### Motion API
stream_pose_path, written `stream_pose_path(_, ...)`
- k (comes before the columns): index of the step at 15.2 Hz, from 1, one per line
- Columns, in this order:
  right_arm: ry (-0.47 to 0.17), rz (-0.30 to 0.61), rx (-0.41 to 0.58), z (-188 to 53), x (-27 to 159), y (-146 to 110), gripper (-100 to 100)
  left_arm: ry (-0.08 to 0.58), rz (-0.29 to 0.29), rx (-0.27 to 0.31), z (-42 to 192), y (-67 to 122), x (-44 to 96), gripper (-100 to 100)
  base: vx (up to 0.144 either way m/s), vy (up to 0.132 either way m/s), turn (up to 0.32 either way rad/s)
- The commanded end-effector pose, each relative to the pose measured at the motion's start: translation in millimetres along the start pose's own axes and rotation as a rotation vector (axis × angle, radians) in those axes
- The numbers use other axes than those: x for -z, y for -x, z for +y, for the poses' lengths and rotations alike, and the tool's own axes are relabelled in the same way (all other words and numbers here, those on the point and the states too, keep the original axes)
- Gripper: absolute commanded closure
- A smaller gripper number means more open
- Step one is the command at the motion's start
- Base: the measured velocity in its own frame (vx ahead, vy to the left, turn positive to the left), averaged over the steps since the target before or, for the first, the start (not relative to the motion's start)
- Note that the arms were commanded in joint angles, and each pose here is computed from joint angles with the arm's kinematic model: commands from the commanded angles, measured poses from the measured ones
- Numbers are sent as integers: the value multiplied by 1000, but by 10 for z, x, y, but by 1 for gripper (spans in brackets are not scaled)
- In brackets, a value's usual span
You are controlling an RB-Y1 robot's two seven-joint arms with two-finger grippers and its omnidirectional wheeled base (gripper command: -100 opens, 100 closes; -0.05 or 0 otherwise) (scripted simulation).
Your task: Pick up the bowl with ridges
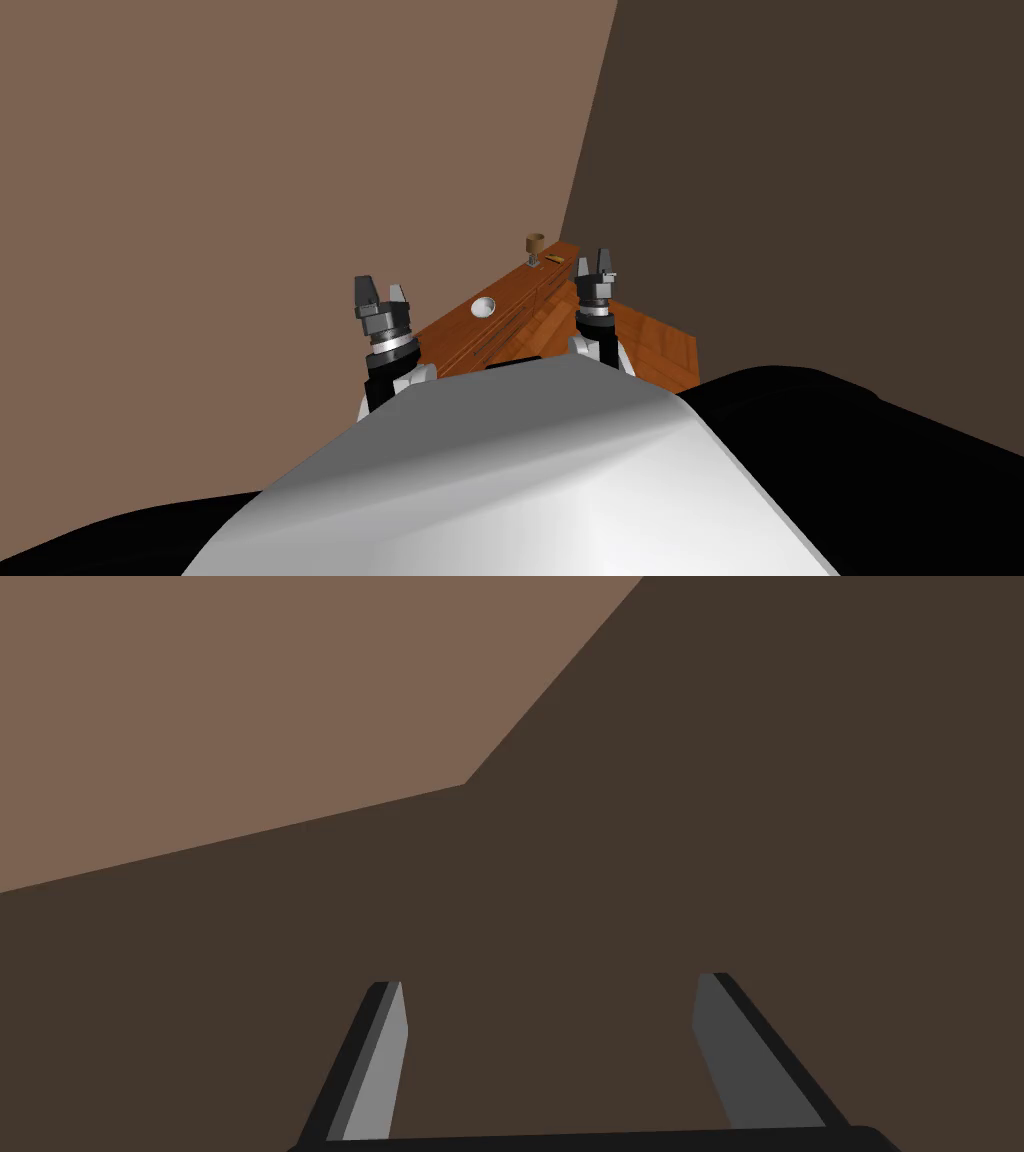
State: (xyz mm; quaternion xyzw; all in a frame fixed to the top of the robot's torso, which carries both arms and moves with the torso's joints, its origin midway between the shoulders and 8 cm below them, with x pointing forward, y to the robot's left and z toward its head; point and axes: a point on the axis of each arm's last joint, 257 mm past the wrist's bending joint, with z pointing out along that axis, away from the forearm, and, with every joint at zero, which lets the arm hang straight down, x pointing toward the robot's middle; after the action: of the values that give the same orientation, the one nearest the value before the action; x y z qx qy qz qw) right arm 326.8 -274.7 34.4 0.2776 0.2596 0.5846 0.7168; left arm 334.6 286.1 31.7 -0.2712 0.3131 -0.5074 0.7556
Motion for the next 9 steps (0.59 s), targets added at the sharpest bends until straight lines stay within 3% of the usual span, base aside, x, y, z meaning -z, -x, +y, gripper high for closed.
stream_pose_path(1,0,0,0,0,0,0,0,9,35,-12,50,-50,0,-100,0,0,0)
stream_pose_path(4,0,0,0,0,0,0,0,35,82,-30,180,-118,4,-100,12,-14,-4)
stream_pose_path(9,0,0,0,0,0,0,0,145,159,-70,652,-211,37,-100,26,-33,-8)
